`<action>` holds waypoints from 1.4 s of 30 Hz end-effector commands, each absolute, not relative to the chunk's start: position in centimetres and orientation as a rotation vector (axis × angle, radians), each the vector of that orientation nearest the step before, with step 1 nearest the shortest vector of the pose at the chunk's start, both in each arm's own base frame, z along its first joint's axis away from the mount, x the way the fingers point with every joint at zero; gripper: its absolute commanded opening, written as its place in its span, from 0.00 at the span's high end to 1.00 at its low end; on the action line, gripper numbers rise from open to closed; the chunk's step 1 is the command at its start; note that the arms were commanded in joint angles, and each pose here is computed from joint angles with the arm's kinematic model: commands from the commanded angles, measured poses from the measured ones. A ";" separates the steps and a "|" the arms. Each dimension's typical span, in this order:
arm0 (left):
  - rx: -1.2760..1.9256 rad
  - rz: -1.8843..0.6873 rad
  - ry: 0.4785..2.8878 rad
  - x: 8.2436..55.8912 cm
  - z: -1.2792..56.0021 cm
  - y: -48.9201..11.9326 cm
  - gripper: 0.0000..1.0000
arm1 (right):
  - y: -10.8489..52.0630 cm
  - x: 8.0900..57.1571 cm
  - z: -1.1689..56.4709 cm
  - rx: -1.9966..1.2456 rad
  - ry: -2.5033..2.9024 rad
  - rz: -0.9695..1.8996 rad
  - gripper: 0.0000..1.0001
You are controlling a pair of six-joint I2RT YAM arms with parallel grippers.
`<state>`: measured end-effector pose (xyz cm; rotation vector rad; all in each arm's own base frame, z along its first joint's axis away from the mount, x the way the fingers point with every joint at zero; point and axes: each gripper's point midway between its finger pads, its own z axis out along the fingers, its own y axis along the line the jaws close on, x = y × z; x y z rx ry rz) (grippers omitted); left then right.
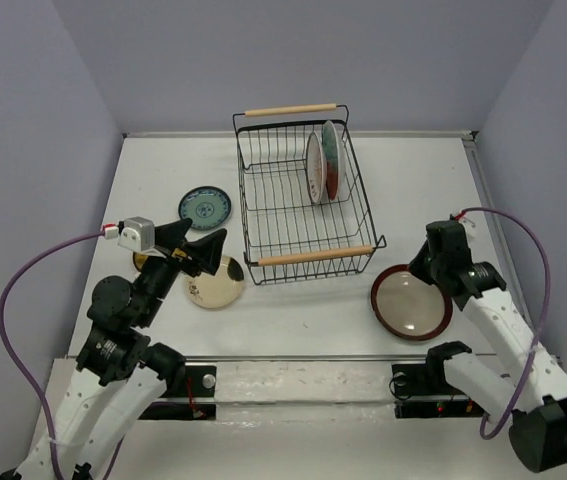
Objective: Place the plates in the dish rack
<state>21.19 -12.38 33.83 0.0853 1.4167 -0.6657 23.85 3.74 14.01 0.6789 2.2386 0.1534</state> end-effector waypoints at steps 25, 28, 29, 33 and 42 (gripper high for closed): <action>0.084 -0.675 1.285 19.4 37.5 -11.5 0.01 | -3.2 37.2 3.9 1.031 2.242 0.062 0.93; 0.087 -0.680 1.287 19.4 37.5 -11.6 0.01 | -6.4 40.1 5.5 1.050 2.147 0.051 0.93; 0.086 -0.677 1.286 19.4 37.5 -11.6 0.01 | -7.4 41.6 6.4 1.043 2.106 0.041 0.93; 0.083 -0.673 1.290 19.5 37.4 -11.6 0.01 | -8.5 44.0 9.0 0.990 2.084 0.048 0.93; 0.095 -0.690 1.279 19.1 37.7 -11.8 0.01 | -7.5 37.0 11.1 1.052 2.017 0.117 0.47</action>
